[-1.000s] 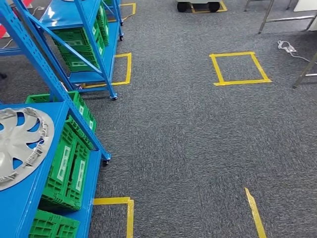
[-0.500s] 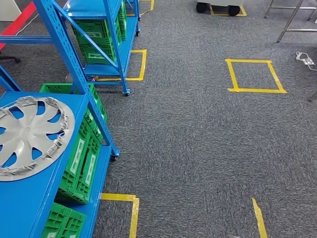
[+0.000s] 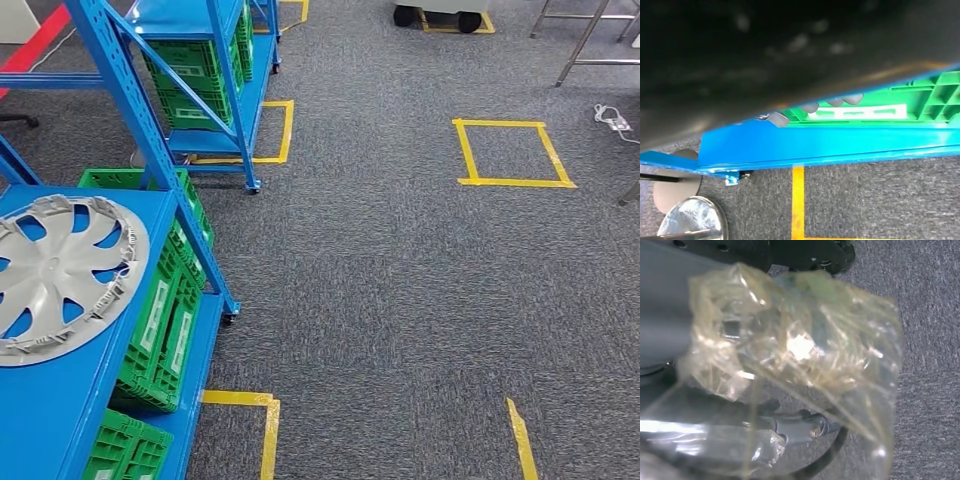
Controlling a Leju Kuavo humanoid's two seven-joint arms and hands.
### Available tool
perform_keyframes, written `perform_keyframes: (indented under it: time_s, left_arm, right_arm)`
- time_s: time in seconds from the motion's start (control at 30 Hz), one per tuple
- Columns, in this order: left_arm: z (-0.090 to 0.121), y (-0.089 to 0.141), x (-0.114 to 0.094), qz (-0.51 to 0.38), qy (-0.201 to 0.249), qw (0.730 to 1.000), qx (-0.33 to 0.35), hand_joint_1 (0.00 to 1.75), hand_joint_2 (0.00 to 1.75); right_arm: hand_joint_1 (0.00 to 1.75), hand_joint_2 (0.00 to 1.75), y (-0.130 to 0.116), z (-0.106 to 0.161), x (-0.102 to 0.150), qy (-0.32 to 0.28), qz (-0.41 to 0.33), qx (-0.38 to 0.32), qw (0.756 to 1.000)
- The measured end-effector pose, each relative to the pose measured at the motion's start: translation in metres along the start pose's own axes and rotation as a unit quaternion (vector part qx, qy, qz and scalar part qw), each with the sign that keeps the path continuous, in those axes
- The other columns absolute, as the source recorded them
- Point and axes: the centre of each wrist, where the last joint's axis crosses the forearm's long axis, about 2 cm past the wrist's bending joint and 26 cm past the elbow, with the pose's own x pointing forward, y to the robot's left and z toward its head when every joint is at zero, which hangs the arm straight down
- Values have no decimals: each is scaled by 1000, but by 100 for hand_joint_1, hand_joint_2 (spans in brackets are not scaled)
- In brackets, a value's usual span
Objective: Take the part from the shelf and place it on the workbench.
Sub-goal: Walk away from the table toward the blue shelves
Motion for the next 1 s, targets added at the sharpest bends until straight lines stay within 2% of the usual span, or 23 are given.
perform_keyframes:
  time_s: [1.0]
  left_arm:
    - [-1,3,-3,-40,-22,999,-14,0,0]
  right_arm:
    - [0,0,-3,0,-1,-2,-7,-4,1000]
